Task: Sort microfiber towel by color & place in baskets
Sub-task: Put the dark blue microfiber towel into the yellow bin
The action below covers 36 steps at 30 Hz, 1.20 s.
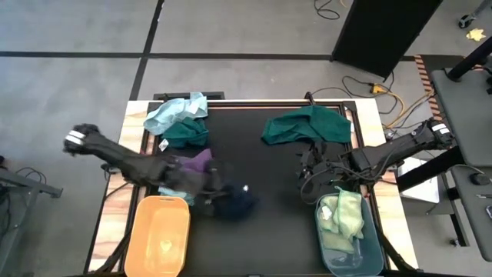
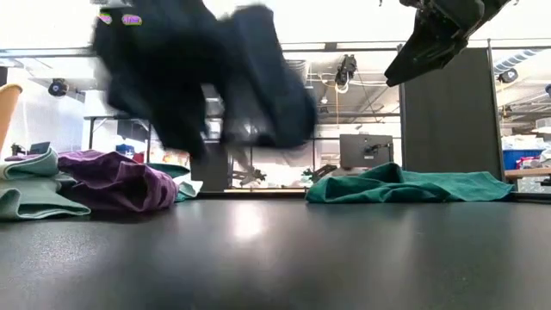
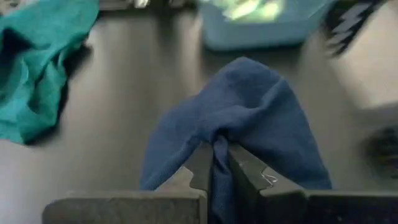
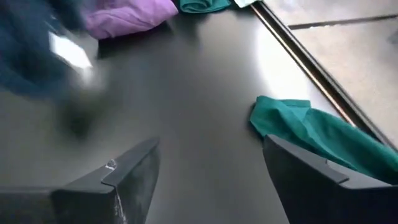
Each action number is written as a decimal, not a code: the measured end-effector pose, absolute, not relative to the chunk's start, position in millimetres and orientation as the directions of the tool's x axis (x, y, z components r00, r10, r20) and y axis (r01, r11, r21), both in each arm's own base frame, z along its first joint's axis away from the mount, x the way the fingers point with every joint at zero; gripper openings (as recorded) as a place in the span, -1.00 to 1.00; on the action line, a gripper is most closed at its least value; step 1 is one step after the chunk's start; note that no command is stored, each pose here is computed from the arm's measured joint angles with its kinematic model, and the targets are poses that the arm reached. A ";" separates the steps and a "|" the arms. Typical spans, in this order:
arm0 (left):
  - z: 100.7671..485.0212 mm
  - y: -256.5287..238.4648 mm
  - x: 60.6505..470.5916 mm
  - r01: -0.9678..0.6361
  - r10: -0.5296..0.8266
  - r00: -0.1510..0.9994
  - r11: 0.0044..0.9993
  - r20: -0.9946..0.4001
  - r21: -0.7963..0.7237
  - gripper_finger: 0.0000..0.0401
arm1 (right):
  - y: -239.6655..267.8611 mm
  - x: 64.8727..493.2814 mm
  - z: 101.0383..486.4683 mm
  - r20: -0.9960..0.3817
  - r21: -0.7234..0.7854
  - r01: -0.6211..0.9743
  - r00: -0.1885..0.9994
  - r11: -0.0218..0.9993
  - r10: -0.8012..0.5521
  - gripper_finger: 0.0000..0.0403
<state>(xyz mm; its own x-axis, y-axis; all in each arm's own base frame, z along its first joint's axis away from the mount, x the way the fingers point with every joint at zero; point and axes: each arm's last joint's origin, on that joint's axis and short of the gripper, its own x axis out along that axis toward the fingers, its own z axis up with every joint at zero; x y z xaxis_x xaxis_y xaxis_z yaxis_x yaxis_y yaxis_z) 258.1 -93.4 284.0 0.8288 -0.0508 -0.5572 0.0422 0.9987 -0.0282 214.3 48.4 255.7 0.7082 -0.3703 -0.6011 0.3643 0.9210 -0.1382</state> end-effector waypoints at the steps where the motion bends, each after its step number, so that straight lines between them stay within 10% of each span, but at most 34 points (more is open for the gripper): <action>1: 296.5 -97.8 242.4 0.044 -0.076 0.818 0.997 -0.570 -0.070 -0.95 | 48.3 214.2 255.4 -0.599 -0.152 0.359 0.708 0.921 -0.374 0.34; 10: 342.7 -120.3 123.1 -0.252 -0.296 0.610 0.807 -0.735 -0.534 -0.96 | 47.7 214.1 254.1 -0.599 -0.168 0.352 0.705 0.921 -0.379 0.24; 16: 308.6 -139.7 101.6 -0.451 -0.232 0.528 0.738 -0.817 -0.502 -0.96 | 47.5 213.5 251.5 -0.603 -0.172 0.352 0.701 0.920 -0.381 0.19; 24: 241.5 -157.7 97.4 -0.734 -0.257 0.038 0.649 -0.966 -0.202 -0.96 | 47.6 213.7 251.6 -0.600 -0.171 0.353 0.703 0.920 -0.381 0.18; 36: 203.4 -156.8 130.2 -0.533 0.065 0.184 0.845 -0.981 -0.044 -0.92 | 46.9 213.6 251.9 -0.590 -0.181 0.372 0.699 0.911 -0.403 0.20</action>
